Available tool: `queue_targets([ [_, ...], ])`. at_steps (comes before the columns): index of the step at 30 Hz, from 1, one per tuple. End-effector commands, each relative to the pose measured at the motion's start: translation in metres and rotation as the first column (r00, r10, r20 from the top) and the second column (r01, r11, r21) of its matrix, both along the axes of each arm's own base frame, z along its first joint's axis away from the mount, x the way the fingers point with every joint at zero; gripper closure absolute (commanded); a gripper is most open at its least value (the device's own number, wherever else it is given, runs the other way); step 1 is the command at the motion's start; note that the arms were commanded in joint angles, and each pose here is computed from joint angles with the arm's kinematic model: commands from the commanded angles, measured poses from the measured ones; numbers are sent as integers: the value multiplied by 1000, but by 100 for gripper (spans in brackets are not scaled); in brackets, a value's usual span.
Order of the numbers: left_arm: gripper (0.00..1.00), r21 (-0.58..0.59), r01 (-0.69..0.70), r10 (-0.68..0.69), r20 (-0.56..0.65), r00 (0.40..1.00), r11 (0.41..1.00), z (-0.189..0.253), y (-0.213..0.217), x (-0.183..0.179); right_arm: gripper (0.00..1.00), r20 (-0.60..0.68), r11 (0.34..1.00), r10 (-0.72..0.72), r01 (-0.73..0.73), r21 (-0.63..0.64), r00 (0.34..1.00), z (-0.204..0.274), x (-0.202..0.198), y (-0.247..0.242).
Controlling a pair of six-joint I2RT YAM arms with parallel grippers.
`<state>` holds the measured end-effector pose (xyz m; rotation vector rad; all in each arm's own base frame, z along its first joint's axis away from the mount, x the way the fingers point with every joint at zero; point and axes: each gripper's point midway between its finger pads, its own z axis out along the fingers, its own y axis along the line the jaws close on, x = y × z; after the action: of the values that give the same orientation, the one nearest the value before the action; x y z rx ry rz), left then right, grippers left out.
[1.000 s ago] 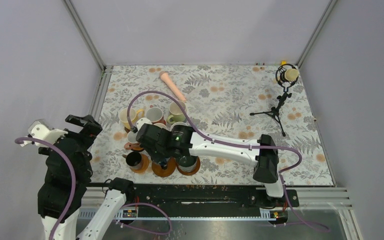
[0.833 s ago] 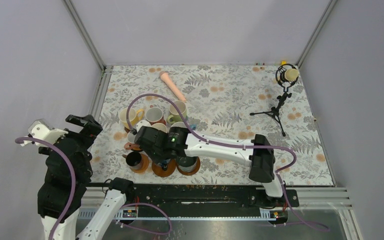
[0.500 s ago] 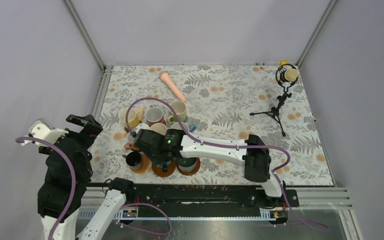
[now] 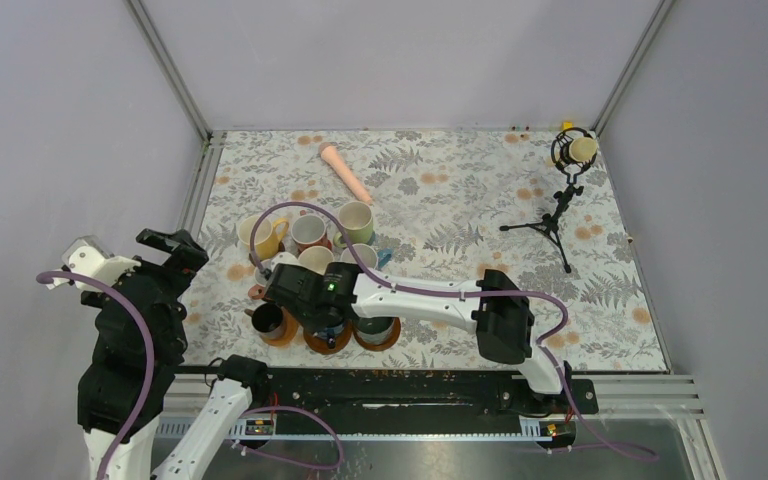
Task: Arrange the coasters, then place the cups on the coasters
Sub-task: Place the cup on the coaster.
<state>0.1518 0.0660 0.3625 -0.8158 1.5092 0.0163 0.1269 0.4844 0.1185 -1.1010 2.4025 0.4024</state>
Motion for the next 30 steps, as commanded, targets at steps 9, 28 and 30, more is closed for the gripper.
queue_targets([
  [9,1,4,-11,10,42,999,1000,10,2,3,100,19,998,3,-5,69,1000,19,-1,19],
  [28,1,4,-11,11,37,999,1000,5,1,4,100,16,999,13,-12,-50,1000,4,-4,15],
  [30,1,6,-12,12,34,999,1000,4,1,4,100,12,998,13,-13,-56,1000,4,-5,15],
])
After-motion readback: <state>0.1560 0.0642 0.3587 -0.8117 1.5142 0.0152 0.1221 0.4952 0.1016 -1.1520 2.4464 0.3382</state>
